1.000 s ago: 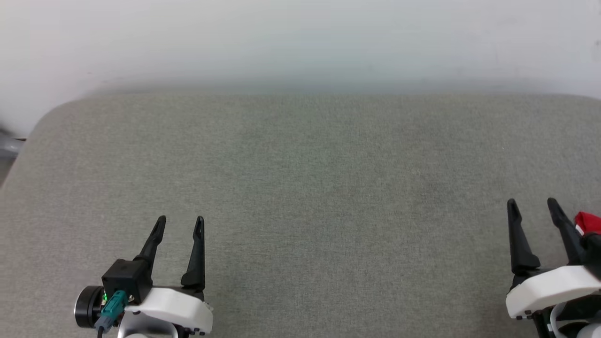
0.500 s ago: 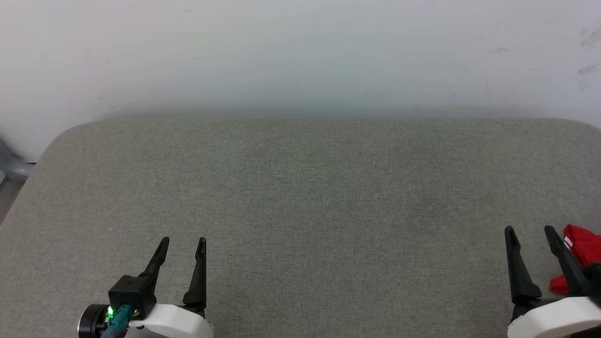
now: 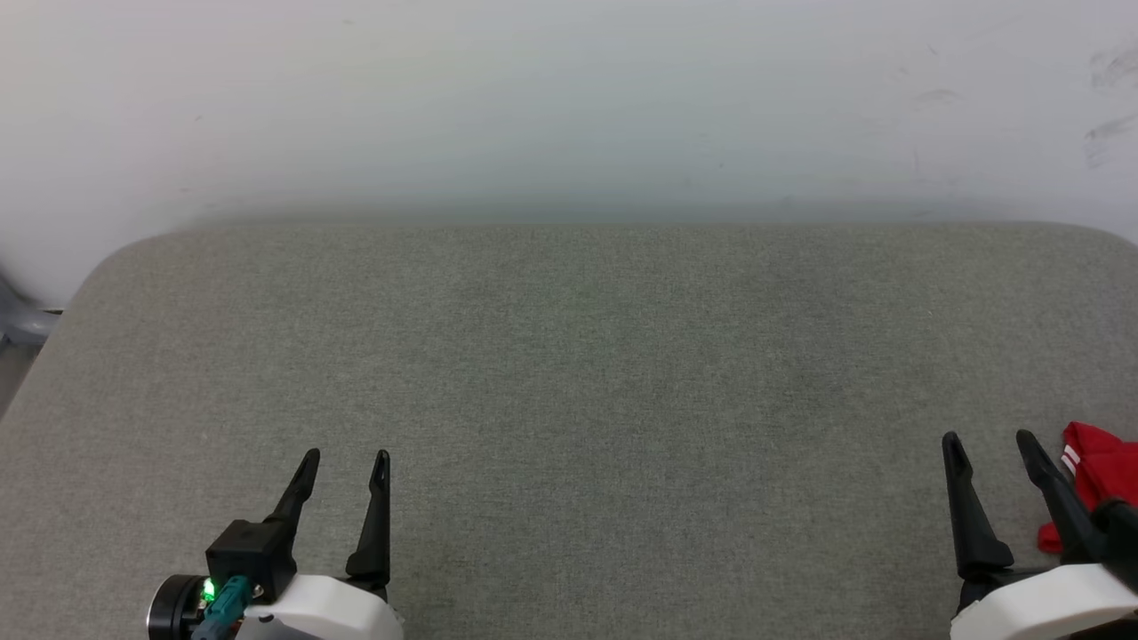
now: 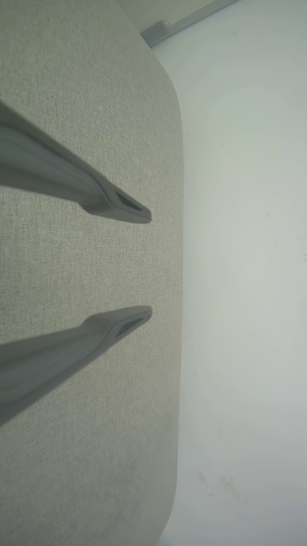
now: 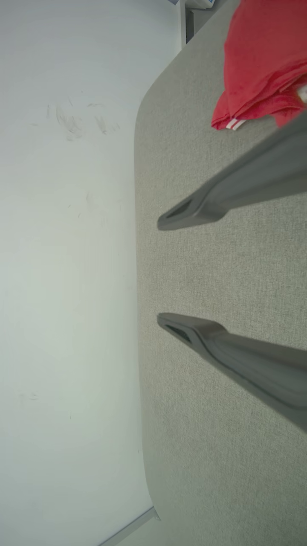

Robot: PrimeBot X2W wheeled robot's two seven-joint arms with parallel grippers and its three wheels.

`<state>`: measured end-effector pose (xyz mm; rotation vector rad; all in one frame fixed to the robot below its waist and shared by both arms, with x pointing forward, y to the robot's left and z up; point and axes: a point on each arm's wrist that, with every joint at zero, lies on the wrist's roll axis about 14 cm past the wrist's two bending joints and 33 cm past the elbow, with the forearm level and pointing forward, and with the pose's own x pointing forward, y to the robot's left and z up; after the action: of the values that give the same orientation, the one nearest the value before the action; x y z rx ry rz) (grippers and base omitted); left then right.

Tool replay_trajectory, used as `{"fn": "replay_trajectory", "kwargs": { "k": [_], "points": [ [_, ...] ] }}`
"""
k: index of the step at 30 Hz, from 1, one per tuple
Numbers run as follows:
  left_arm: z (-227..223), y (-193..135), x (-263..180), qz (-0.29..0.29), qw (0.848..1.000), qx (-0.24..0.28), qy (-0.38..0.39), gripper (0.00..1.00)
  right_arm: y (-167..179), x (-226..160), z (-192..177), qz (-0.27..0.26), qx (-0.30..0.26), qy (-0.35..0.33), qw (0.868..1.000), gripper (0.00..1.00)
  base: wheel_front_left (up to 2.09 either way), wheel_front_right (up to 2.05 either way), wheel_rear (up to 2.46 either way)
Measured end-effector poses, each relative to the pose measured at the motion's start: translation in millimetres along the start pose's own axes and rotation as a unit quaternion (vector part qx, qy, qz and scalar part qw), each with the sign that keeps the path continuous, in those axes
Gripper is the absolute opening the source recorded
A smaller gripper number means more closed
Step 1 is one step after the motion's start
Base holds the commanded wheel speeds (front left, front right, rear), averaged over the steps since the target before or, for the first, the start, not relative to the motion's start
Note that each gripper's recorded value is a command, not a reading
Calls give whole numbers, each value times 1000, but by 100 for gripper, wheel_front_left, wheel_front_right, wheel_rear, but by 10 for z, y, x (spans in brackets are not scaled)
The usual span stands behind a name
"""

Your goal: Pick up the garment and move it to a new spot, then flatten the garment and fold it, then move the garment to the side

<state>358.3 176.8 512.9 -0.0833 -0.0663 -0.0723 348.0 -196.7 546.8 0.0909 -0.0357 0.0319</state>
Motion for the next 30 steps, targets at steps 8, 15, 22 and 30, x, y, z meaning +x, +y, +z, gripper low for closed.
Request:
{"fn": "replay_trajectory", "kwargs": {
  "k": [8,15,22,30],
  "points": [
    [-7,-5,9,-1,1000,1,1,0,-3,4,-22,0,0,3,1000,0,0,0,0],
    [-237,-1,-84,12,998,-35,42,0,-13,-13,-210,-3,34,30,999,0,0,0,0],
    [-285,55,-70,31,993,-103,58,0,-16,-8,-283,-5,103,37,994,0,0,0,0],
    [-308,121,-32,48,982,-170,68,0,-14,38,-302,-6,175,35,984,0,0,0,0]
  ]
}}
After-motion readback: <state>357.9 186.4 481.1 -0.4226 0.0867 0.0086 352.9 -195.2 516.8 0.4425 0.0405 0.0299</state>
